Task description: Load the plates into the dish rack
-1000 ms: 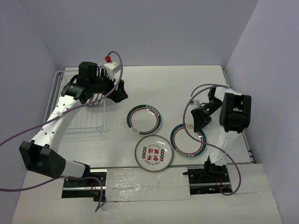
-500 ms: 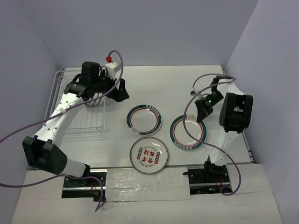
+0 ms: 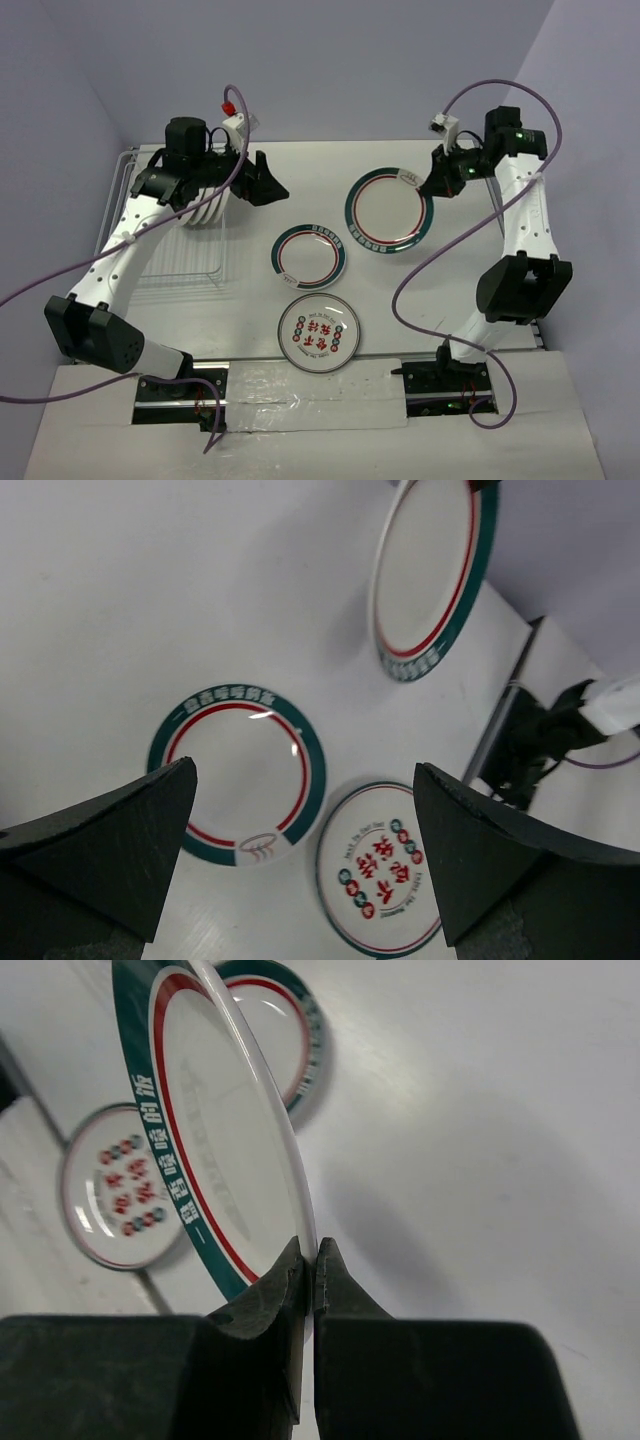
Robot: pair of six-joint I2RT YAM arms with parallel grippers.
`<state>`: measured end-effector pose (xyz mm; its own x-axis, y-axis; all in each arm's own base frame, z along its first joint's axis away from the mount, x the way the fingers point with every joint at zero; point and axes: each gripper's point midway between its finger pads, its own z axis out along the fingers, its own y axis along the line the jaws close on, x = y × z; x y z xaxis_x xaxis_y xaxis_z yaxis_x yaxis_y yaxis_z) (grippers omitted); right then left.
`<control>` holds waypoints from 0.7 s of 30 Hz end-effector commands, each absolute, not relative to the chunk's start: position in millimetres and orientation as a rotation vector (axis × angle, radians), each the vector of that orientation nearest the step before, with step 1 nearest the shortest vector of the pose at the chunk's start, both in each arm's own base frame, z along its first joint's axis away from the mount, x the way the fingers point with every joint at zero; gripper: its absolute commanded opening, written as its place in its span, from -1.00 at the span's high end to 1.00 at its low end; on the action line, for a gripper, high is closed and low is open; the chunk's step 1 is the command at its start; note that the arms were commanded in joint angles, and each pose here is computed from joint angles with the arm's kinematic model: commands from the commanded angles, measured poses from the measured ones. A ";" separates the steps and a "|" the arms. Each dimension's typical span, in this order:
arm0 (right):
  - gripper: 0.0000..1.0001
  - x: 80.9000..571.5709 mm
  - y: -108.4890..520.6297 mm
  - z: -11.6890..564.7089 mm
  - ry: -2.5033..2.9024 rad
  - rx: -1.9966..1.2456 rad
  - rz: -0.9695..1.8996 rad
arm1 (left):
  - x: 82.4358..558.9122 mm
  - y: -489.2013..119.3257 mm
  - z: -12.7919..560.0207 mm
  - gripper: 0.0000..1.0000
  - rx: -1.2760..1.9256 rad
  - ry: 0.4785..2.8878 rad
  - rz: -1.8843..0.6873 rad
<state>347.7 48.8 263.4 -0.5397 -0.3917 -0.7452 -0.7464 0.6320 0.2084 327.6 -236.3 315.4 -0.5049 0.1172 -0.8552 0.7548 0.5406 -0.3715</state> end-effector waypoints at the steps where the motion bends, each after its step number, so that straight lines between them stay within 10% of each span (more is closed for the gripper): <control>1: 1.00 330.4 98.4 292.7 2.087 -0.808 0.921 | 306.7 -258.7 357.0 -0.98 0.778 1.812 -1.212; 21: 1.00 308.0 189.1 320.2 1.983 -0.922 1.143 | 295.0 -280.1 320.7 -0.85 0.823 1.908 -1.224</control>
